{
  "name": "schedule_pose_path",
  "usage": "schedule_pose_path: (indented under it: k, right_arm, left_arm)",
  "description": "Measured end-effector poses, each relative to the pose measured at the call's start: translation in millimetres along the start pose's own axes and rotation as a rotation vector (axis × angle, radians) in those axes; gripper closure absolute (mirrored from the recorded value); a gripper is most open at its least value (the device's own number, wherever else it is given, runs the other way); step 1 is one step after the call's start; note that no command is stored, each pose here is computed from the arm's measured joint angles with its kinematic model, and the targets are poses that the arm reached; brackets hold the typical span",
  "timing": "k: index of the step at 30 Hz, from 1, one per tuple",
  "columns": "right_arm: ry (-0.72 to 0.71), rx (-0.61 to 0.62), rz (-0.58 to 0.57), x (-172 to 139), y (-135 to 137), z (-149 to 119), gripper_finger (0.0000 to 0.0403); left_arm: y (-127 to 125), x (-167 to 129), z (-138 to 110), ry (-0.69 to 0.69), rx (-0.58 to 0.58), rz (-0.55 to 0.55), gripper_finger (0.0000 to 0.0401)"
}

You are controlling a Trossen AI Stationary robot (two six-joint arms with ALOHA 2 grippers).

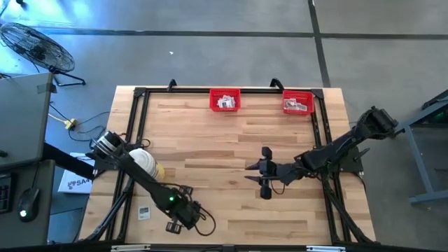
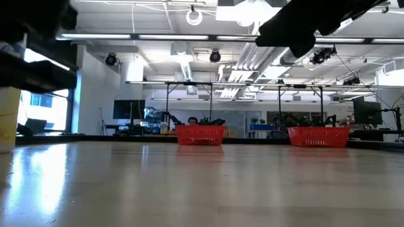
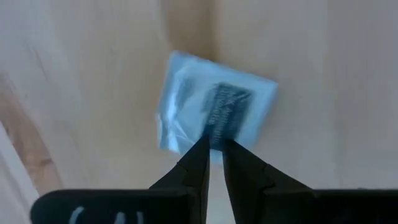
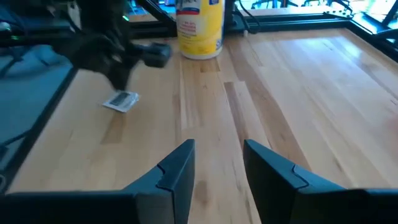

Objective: Pick & Place First Aid Supplies
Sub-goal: Put the towelette pack into the left red bin

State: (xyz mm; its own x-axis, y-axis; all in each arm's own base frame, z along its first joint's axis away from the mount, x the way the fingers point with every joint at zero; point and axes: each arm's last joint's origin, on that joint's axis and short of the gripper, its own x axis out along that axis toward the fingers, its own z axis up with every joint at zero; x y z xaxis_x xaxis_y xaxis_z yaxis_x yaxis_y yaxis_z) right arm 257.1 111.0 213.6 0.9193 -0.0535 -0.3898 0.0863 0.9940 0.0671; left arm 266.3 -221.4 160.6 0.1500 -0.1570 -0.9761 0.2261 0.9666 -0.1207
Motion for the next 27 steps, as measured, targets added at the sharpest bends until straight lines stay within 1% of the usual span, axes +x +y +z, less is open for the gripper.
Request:
schedule_pose_path:
  k: [2, 5, 8, 12, 14, 16, 18, 20, 23, 25, 27]
  right_arm:
    - [0.003, -0.018, 0.01, 0, 0, 0, 0.0272]
    - [0.01, -0.081, 0.036, 3, 2, -2, 0.0272]
    - [0.025, -0.113, 0.087, 12, 6, -9, 0.0272]
    - [0.034, -0.144, 0.169, 32, 15, -25, 0.0272]
    - [0.039, -0.157, 0.206, 44, 19, -36, 0.0272]
    - [0.06, -0.162, 0.234, 54, 22, -48, 0.0272]
    - [0.09, -0.17, 0.25, 63, 23, -62, 0.0272]
    - [0.128, -0.168, 0.246, 70, 25, -75, 0.0272]
    - [0.151, -0.18, 0.201, 83, 29, -83, 0.0272]
    - [0.162, -0.217, 0.172, 92, 32, -84, 0.0272]
    - [0.202, -0.285, 0.119, 100, 33, -85, 0.027]
  left_arm:
    - [5, 7, 2, 0.017, -0.007, 0.015, 0.0358]
    - [12, 12, 8, 0.0, 0.017, 0.024, 0.0358]
    - [23, 16, 20, -0.075, 0.043, 0.076, 0.0358]
    - [47, 19, 43, -0.225, 0.055, 0.153, 0.0358]
    - [59, 18, 51, -0.28, 0.058, 0.191, 0.0358]
    - [74, 17, 57, -0.307, 0.052, 0.235, 0.0358]
    - [89, 16, 59, -0.302, 0.034, 0.288, 0.0358]
    - [104, 15, 61, -0.295, 0.001, 0.321, 0.0358]
    - [119, 18, 64, -0.301, -0.029, 0.335, 0.0358]
    - [124, 18, 65, -0.295, -0.01, 0.341, 0.0358]
    - [124, 24, 67, -0.293, 0.026, 0.345, 0.0358]
